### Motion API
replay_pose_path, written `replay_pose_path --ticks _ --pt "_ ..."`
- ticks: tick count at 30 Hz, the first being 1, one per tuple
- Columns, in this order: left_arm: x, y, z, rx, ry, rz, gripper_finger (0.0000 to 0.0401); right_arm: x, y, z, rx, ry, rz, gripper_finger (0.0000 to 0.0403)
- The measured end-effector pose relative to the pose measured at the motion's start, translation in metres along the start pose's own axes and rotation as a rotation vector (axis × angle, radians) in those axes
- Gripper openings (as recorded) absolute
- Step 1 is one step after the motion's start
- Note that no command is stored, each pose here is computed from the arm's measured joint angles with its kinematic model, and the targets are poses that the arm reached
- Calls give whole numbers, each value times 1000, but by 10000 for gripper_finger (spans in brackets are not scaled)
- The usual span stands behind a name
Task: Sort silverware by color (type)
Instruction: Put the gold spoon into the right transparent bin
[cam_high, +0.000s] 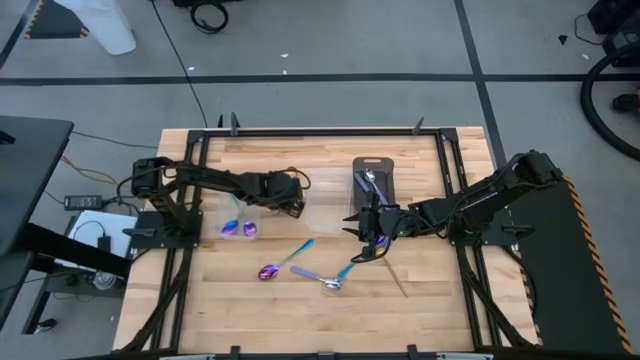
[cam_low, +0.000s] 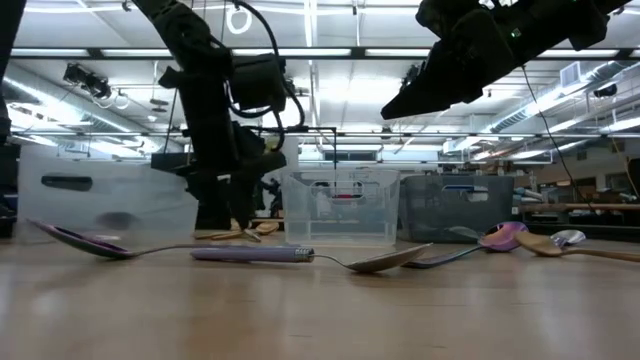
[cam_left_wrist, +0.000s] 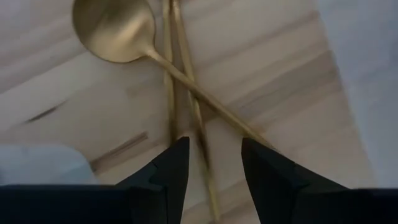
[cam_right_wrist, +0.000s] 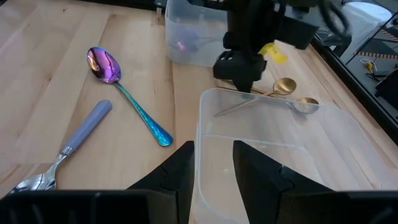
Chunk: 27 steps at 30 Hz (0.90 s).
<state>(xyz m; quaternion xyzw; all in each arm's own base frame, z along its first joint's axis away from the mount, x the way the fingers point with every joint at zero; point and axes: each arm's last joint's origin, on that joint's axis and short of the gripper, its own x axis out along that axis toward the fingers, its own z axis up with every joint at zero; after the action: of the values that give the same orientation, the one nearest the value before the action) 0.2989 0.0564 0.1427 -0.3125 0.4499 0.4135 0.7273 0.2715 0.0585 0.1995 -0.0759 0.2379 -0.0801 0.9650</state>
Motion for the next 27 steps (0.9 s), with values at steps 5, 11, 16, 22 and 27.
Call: replay_pose_path --ticks 5,11,16,22,27 --pt "-4 -3 1 58 16 -18 155 0 0 0 0 0 0 121" --pt "-20 -19 18 85 -31 -71 155 0 0 0 0 -1 0 121" --pt "-25 -22 26 157 -36 -68 155 0 0 0 0 -1 1 121" --pt "-20 -11 34 54 18 -67 152 0 1 0 1 -1 18 121" --pt "-18 -17 27 67 53 -88 142 0 1 0 1 -1 19 121"
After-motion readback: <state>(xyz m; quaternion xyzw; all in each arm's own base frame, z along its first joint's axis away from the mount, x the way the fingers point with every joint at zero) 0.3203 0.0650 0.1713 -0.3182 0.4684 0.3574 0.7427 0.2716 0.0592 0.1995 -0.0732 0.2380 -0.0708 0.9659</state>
